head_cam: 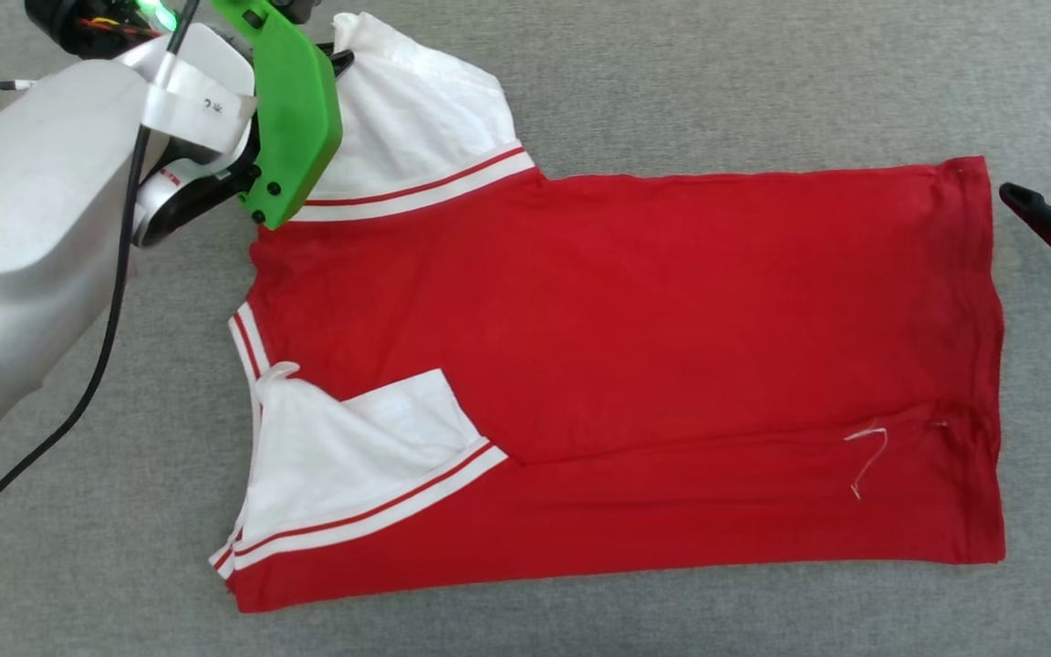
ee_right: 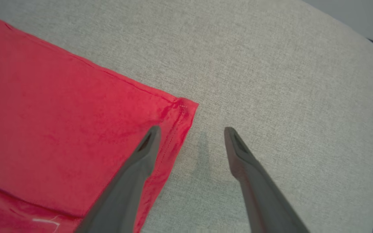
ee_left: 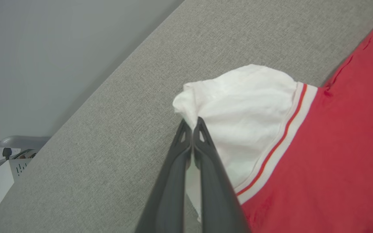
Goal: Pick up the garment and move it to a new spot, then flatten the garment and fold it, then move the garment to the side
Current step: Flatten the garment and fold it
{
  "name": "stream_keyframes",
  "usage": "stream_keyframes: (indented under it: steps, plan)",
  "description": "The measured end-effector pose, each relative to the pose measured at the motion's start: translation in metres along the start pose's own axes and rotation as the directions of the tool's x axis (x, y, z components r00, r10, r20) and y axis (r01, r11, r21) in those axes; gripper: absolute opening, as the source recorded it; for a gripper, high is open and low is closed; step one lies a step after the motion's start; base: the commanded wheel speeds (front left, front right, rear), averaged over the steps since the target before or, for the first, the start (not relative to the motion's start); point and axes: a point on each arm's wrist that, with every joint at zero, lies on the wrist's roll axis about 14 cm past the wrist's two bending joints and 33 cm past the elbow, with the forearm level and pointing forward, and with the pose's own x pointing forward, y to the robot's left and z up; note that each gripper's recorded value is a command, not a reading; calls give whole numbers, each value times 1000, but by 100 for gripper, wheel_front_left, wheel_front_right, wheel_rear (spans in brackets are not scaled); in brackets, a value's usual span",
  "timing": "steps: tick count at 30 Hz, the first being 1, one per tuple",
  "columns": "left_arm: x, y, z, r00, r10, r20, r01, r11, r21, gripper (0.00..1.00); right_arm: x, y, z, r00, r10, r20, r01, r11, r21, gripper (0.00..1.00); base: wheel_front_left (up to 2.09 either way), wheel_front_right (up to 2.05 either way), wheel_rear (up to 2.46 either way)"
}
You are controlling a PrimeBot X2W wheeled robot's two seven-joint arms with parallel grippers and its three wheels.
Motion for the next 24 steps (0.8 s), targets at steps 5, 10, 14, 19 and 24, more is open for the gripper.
stream_keyframes:
  steps: [5,10,14,19,24]
  plan:
    - [-1,0,-2,1000,-2,21,2,1000,4,0,23,-2,-10,993,5,-122,-6,1000,-3,100,0,0,0]
    - [4,1,-5,999,-4,32,4,1000,13,0,59,14,-31,977,48,-209,-45,999,21,100,0,0,0]
    - [9,3,-13,1000,-6,27,6,1000,5,0,76,16,-48,965,46,-257,-43,999,17,100,0,0,0]
    - [11,5,-18,1000,-4,22,4,1000,-1,0,85,19,-53,963,56,-264,-56,998,6,67,0,0,0]
    - [3,9,-11,999,15,49,-16,1000,4,0,81,13,-46,983,35,-179,-32,999,17,0,0,0,0]
